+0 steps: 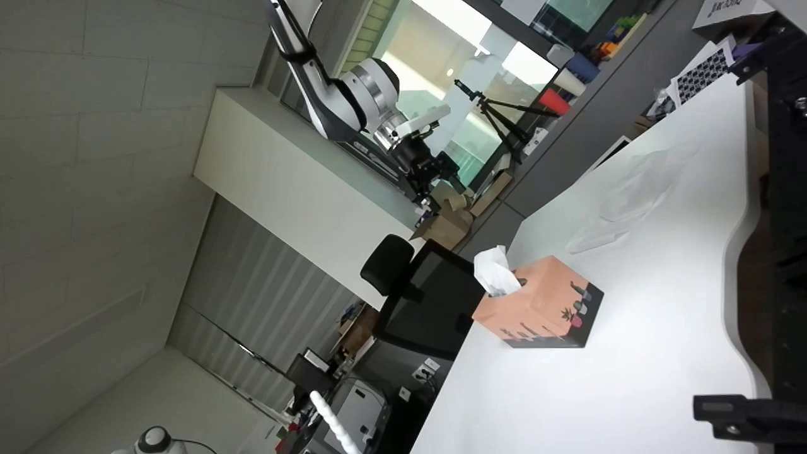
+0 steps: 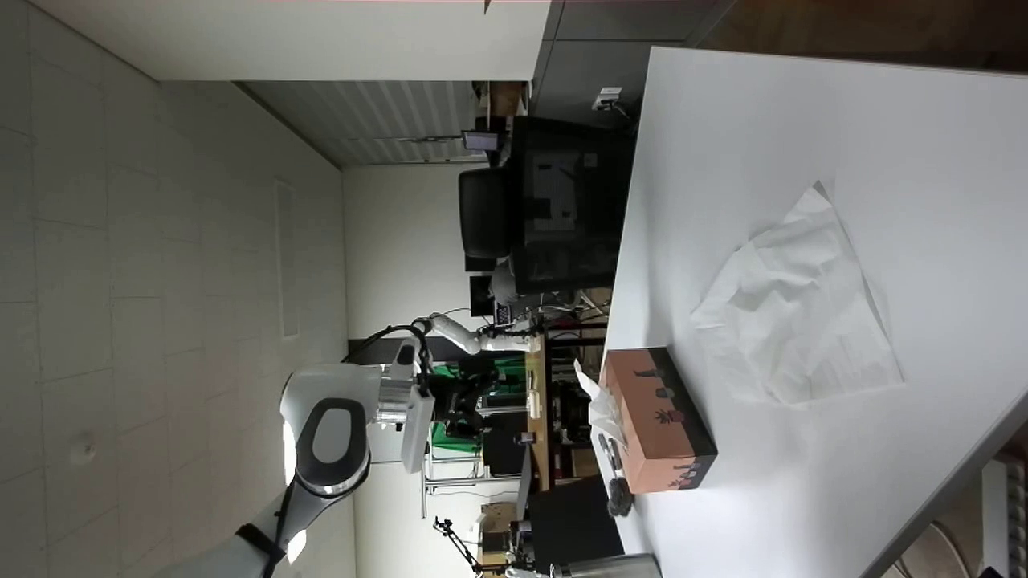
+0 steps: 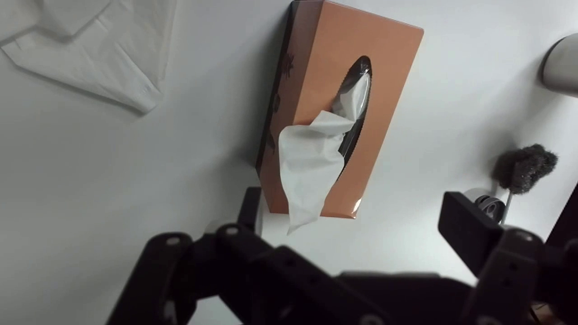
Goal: Pull out one tissue square from the pink box and put it on the table
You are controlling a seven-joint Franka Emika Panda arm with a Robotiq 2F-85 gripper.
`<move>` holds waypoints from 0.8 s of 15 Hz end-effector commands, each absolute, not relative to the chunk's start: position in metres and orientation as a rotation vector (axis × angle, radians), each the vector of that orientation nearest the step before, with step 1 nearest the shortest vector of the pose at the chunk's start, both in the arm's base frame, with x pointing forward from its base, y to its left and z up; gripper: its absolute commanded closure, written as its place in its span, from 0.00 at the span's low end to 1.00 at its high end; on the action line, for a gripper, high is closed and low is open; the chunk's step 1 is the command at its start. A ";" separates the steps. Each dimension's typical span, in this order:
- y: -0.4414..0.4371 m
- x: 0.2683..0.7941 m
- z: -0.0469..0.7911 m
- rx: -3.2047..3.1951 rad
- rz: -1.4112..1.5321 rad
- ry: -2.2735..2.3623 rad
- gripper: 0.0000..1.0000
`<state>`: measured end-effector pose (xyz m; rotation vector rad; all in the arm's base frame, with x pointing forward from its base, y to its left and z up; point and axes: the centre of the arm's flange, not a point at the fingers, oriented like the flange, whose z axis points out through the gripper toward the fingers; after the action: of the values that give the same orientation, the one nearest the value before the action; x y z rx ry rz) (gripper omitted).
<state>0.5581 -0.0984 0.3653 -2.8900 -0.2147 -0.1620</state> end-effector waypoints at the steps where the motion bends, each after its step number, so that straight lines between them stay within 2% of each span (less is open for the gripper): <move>1: -0.097 0.557 0.368 -2.889 -0.167 -0.218 0.00; 6: -0.096 0.553 0.376 -2.887 -0.186 -0.221 0.00; 12: -0.107 0.595 0.304 -2.776 -0.213 -0.205 0.00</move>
<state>0.5667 -0.0961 0.3365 -2.8230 -0.2262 -0.2065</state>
